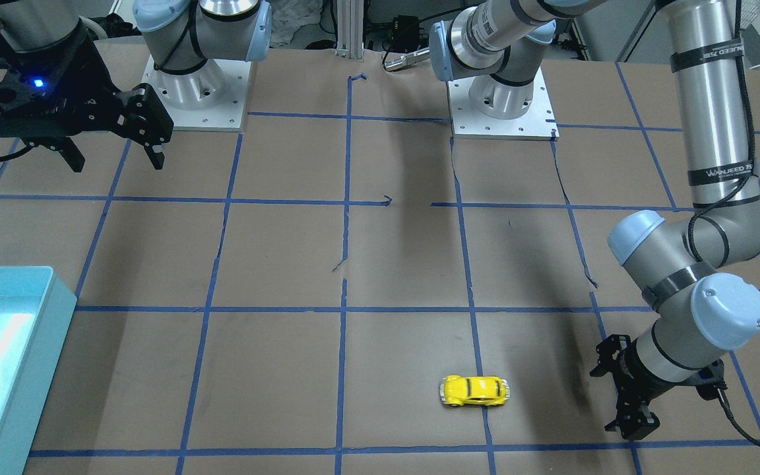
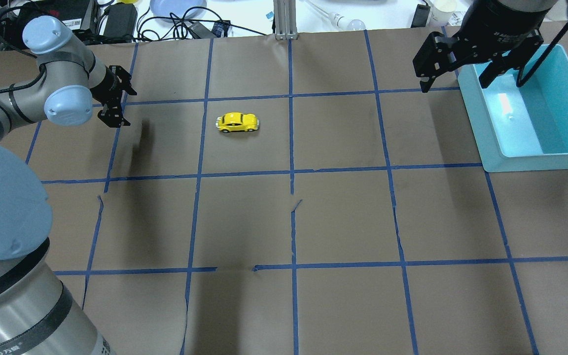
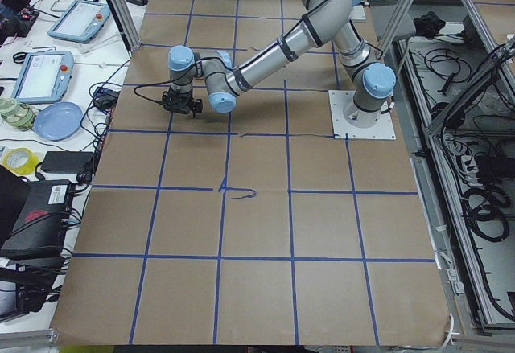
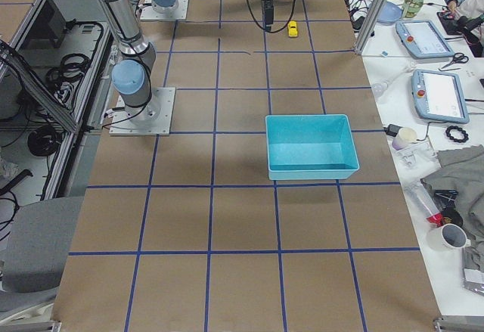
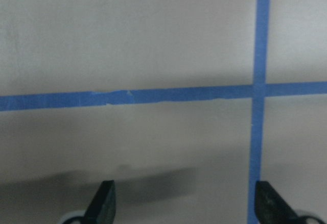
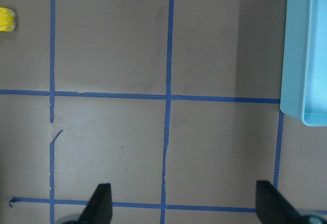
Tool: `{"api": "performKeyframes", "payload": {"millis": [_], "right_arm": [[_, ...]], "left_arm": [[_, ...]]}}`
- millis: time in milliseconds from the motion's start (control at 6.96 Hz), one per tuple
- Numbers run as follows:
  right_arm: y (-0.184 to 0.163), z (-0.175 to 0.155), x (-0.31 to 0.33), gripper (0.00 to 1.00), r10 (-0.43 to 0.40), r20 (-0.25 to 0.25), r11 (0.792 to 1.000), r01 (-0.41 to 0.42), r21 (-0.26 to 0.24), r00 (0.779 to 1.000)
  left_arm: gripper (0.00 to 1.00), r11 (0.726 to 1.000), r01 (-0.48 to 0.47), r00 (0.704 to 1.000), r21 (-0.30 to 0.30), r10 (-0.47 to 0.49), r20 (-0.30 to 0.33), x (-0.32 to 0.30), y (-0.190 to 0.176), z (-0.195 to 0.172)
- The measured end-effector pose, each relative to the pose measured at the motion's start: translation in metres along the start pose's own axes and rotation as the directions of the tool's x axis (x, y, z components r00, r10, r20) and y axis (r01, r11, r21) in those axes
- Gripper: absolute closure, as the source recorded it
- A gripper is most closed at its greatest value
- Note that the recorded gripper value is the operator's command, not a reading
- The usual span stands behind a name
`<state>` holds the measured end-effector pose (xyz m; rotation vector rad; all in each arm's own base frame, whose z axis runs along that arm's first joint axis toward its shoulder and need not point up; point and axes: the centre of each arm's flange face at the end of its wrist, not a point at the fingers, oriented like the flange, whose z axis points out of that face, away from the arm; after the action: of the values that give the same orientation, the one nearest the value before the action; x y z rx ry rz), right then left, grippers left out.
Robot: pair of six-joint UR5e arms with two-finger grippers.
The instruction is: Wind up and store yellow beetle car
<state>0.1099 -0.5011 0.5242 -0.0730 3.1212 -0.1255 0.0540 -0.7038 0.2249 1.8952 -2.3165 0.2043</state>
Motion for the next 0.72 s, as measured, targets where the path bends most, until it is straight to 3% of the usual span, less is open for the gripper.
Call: {"api": "performKeyframes", "payload": {"millis": [144, 288, 431, 719], "right_arm": [[0.000, 0.000, 0.000, 0.00, 0.000, 0.000, 1.000, 0.000, 0.000, 1.000], [0.000, 0.000, 0.000, 0.00, 0.000, -0.001, 1.000, 0.000, 0.000, 1.000], [0.000, 0.000, 0.000, 0.00, 0.000, -0.001, 1.000, 0.000, 0.000, 1.000], [0.000, 0.001, 0.000, 0.00, -0.009, -0.001, 1.000, 0.009, -0.003, 1.000]], "left_arm": [[0.01, 0.989, -0.149, 0.989, 0.012, 0.149, -0.017, 0.003, 0.004, -0.018], [0.00, 0.950, -0.310, 0.950, 0.033, 0.311, -0.019, 0.004, 0.007, -0.042], [0.00, 0.883, -0.466, 0.885, 0.060, 0.466, 0.014, 0.002, 0.012, -0.074], [0.00, 0.744, -0.663, 0.748, 0.075, 0.659, 0.076, 0.003, 0.030, -0.161]]}}
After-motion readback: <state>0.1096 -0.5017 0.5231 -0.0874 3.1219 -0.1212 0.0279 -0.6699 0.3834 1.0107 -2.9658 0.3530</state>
